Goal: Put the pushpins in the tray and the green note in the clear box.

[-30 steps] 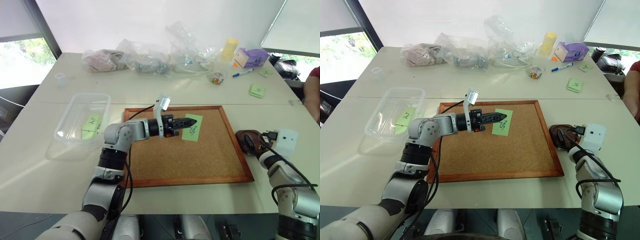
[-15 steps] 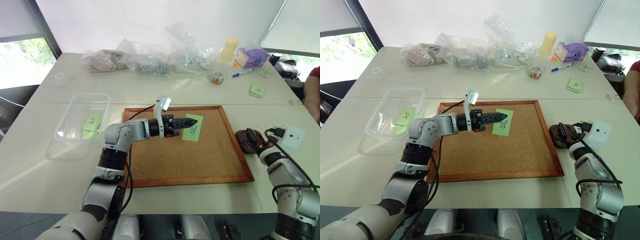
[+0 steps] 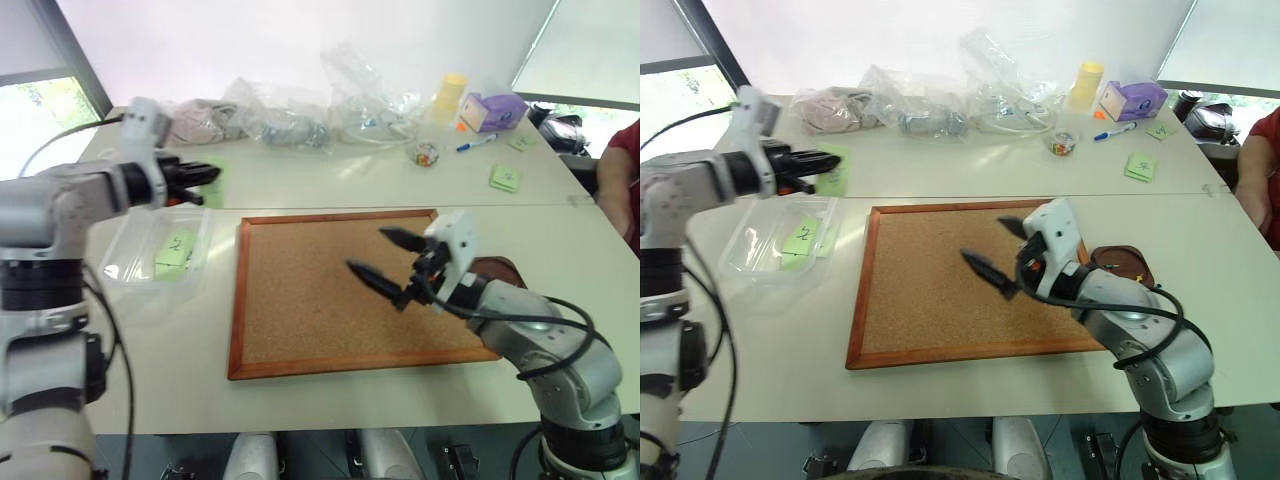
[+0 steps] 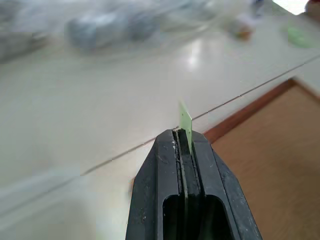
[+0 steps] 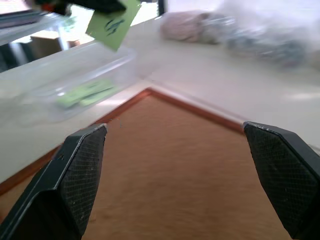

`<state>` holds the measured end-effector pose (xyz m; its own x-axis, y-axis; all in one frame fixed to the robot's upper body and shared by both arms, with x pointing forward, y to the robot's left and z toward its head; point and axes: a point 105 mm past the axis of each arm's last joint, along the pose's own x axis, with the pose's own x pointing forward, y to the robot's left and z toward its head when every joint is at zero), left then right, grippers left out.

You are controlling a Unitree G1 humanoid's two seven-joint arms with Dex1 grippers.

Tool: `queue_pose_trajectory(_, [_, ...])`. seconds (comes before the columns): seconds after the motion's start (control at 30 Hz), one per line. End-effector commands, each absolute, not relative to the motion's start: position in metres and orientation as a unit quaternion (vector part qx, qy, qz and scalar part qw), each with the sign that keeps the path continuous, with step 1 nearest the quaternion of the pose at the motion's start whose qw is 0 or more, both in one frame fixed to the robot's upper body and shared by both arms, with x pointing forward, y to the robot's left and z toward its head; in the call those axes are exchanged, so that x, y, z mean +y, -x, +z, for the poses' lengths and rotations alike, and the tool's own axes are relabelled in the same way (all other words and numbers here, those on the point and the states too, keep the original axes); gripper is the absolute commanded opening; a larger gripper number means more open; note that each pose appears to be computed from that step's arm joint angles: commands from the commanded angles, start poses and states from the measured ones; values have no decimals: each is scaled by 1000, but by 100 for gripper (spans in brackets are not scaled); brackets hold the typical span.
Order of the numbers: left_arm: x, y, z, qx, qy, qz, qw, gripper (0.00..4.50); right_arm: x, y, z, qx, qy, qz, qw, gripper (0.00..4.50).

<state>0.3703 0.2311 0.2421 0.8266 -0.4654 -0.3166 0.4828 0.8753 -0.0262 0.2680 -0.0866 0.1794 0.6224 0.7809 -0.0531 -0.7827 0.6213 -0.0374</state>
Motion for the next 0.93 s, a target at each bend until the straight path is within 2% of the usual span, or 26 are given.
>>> queue_pose_trajectory(0.03, [258, -362, 238, 185, -46, -220, 957, 0, -74, -269, 170, 20, 46, 461, 886, 446])
queue_pose_trajectory(0.13, [266, -361, 224, 211, -36, -208, 954, 0, -67, -274, 159, 24, 50, 468, 882, 446])
queue_pose_trajectory(0.17, [270, -360, 214, 230, -39, -199, 952, 33, -66, -276, 157, 23, 48, 467, 883, 450])
queue_pose_trajectory(0.3, [277, -360, 200, 251, -62, -188, 947, 194, -65, -280, 153, 18, 52, 460, 886, 450])
queue_pose_trajectory(0.47, [287, -366, 198, 252, -93, -173, 948, 445, -67, -280, 151, 12, 48, 444, 895, 450])
queue_pose_trajectory(0.6, [285, -377, 215, 208, -132, -177, 953, 448, -78, -279, 151, 9, 44, 419, 907, 450])
queue_pose_trajectory(0.67, [254, -378, 251, 122, -106, -251, 954, 448, -100, -280, 161, -9, 23, 371, 928, 450])
queue_pose_trajectory(0.73, [222, -368, 274, 60, -87, -334, 937, 448, -119, -279, 169, -22, 5, 335, 942, 450])
queue_pose_trajectory(0.87, [162, -329, 266, 50, -69, -481, 873, 448, -152, -270, 171, -17, -13, 281, 960, 450])
queue_pose_trajectory(0.93, [135, -299, 235, 108, -90, -554, 821, 448, -169, -263, 164, 2, -3, 254, 967, 450])
